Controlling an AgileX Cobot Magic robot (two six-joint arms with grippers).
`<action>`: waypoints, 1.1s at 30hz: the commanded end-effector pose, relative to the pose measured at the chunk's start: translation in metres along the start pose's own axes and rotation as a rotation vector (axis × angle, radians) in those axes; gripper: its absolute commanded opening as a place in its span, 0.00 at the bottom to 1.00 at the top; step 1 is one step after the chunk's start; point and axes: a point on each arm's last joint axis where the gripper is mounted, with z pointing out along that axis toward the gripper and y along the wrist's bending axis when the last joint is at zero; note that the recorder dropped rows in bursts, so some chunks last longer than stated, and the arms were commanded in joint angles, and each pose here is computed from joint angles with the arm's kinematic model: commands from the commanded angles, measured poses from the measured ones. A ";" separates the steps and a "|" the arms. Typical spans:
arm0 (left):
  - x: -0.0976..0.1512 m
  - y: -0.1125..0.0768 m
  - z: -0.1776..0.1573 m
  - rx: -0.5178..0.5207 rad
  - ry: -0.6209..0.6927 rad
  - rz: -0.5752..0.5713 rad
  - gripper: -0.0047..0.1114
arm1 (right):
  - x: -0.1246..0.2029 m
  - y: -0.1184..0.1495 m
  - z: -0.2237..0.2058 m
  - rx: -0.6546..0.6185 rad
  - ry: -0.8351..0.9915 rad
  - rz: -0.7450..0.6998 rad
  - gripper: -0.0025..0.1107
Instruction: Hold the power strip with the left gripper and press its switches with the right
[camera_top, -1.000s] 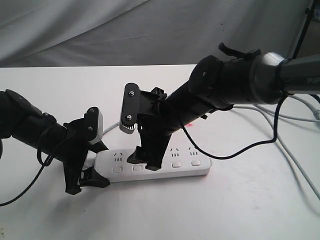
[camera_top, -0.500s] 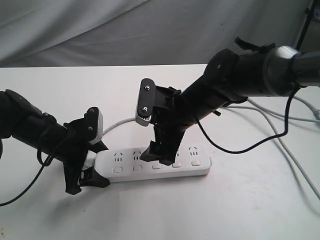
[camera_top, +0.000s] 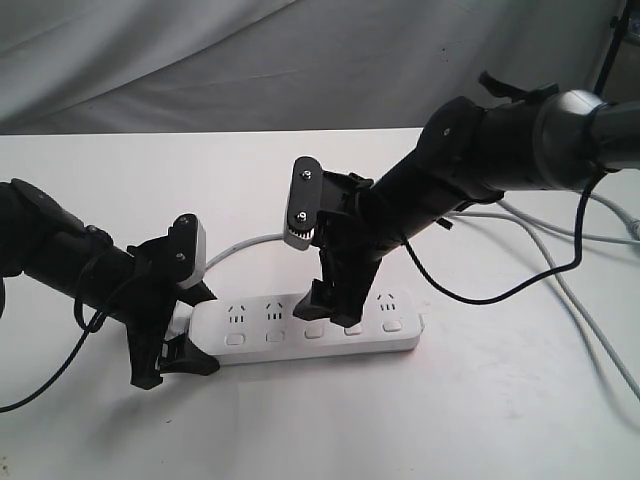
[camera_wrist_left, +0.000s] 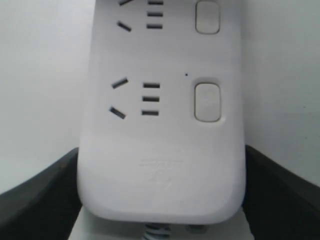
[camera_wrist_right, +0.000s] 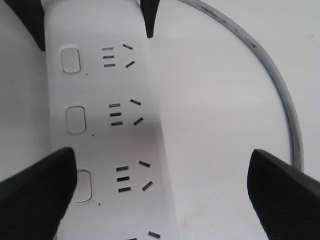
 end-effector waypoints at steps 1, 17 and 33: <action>0.000 0.003 0.001 -0.029 0.023 0.020 0.04 | 0.008 -0.001 0.007 -0.001 0.019 0.010 0.77; 0.000 0.003 0.001 -0.029 0.023 0.020 0.04 | 0.011 -0.001 0.011 0.004 0.025 0.005 0.77; 0.000 0.003 0.001 -0.029 0.023 0.020 0.04 | 0.018 -0.001 0.021 -0.007 0.047 -0.004 0.77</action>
